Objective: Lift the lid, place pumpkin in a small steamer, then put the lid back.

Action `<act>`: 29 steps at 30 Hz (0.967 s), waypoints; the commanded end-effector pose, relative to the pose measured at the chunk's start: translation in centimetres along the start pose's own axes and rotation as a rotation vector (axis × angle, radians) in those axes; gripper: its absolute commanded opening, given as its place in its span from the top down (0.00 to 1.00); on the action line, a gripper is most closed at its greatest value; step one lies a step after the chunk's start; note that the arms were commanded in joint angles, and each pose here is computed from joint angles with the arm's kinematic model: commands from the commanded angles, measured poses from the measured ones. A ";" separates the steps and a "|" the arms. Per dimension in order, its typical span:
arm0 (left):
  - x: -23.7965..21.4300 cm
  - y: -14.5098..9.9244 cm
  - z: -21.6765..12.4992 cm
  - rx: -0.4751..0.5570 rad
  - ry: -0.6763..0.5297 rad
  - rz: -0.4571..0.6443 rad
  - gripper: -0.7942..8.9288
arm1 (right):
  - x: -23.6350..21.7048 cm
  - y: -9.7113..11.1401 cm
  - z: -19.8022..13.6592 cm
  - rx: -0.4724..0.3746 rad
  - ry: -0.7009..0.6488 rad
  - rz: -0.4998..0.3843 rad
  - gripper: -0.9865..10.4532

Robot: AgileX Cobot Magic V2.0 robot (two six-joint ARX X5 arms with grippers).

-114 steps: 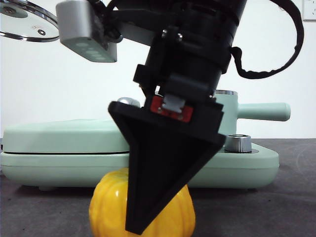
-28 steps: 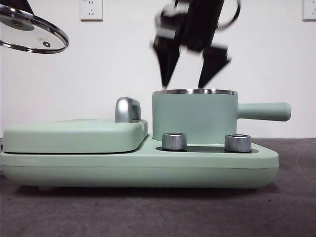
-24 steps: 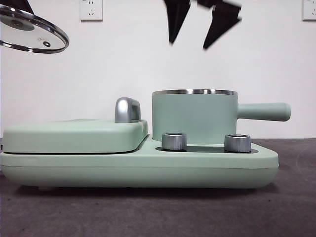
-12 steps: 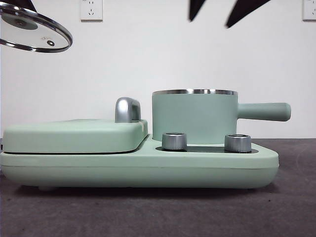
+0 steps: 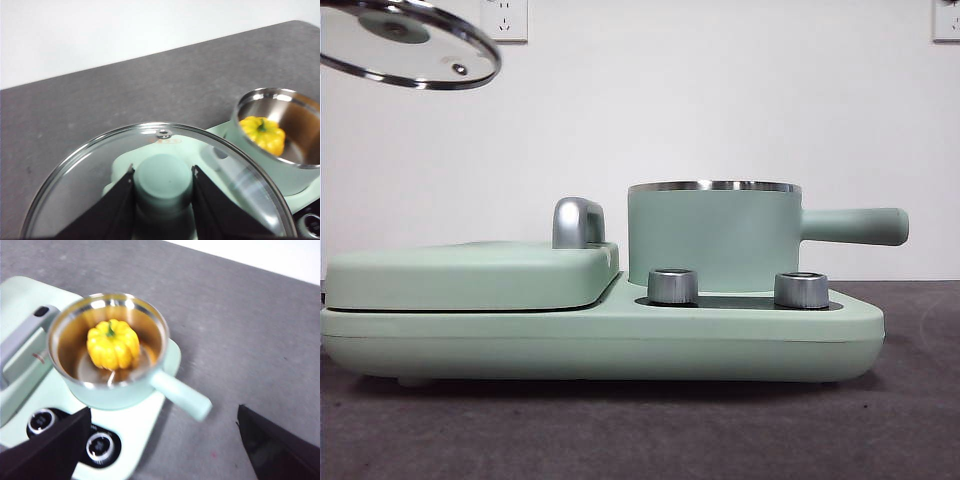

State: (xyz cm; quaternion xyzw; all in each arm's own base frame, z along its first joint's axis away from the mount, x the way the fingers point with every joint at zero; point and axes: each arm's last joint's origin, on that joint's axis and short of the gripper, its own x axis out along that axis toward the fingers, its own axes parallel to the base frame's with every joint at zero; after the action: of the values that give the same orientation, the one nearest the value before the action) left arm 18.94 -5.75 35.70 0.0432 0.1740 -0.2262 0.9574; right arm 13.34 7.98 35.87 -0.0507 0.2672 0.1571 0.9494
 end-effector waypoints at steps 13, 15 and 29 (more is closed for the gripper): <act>1.5 -2.5 0.9 0.043 -0.039 -0.128 0.91 | -5.1 -1.9 -6.2 0.073 -0.054 -0.013 0.53; 2.0 -3.0 0.9 0.052 -0.037 -0.151 0.91 | -5.1 -1.9 -6.2 0.073 -0.055 -0.013 0.53; 8.8 -8.0 1.1 0.114 -0.154 -0.293 0.91 | -5.1 -1.9 -5.9 0.078 -0.085 -0.002 0.53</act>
State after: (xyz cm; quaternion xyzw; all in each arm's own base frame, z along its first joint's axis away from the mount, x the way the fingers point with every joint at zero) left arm 22.75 -16.16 32.80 0.0647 0.1222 -0.3708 0.9184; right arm 6.89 3.70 33.25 -0.0141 0.2378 0.1453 0.9603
